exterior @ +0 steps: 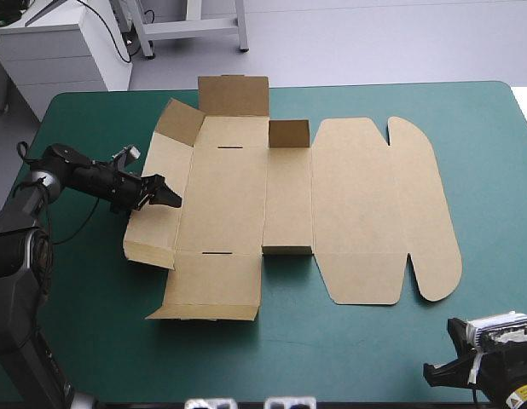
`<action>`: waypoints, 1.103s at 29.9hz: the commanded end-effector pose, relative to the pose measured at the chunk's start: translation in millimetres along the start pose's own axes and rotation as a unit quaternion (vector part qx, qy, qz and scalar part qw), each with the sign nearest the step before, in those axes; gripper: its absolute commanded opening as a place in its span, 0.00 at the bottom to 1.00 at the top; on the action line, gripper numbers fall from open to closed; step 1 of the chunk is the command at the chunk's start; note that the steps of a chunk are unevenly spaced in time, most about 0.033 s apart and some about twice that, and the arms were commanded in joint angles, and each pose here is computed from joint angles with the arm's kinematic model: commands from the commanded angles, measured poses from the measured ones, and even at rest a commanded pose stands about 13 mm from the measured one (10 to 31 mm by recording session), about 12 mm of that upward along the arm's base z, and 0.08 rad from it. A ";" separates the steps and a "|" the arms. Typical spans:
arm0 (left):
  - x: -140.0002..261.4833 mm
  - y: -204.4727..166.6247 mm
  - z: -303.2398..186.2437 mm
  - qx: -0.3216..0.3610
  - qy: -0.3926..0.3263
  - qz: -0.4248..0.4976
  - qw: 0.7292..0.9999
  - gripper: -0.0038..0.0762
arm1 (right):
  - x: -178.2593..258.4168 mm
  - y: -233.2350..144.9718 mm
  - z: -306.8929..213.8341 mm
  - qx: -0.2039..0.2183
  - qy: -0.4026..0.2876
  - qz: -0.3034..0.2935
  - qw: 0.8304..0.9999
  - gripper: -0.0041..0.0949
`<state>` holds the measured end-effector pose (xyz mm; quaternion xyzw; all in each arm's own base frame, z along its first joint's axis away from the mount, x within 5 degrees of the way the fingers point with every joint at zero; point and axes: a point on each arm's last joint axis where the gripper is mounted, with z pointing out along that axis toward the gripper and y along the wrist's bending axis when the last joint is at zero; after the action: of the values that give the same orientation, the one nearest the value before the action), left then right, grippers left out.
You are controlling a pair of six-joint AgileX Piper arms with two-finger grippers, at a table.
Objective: Fold the box
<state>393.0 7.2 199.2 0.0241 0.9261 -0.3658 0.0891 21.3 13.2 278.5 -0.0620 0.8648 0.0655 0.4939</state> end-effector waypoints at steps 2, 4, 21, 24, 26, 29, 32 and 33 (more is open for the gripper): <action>4.8 -20.4 -2.9 0.023 0.031 0.015 0.999 0.52 | -11.3 -0.2 -2.2 0.001 -0.034 -0.003 0.999 0.02; 6.0 -19.0 -2.4 0.013 0.039 0.021 0.999 0.39 | -11.3 -0.2 -2.2 0.001 -0.034 -0.003 0.999 0.02; -7.3 -39.3 -23.2 -0.032 0.021 0.118 0.992 0.04 | -11.3 -0.2 -2.2 0.001 -0.034 -0.003 0.999 0.02; -13.7 -61.5 -34.8 -0.077 0.018 0.184 0.980 0.04 | -11.3 -0.2 -2.2 0.001 -0.034 -0.003 0.999 0.02; -17.1 -77.3 -40.2 -0.107 0.020 0.235 0.966 0.04 | -11.3 -0.2 -2.2 0.001 -0.034 -0.003 0.999 0.02; -22.3 -103.7 -46.6 -0.145 0.017 0.313 0.938 0.04 | -11.3 -0.2 -2.2 0.001 -0.034 -0.003 0.999 0.02; -26.0 -131.0 -48.6 -0.166 0.010 0.389 0.906 0.04 | -11.3 -0.2 -2.2 0.001 -0.034 -0.003 0.999 0.02; -26.7 -141.0 -49.9 -0.172 0.006 0.416 0.893 0.04 | -11.3 -0.2 -2.2 0.001 -0.034 -0.003 0.999 0.02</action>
<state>412.3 -44.0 283.1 0.3127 0.9187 -0.1589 0.1813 21.3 13.2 278.5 -0.0620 0.8648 0.0655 0.4939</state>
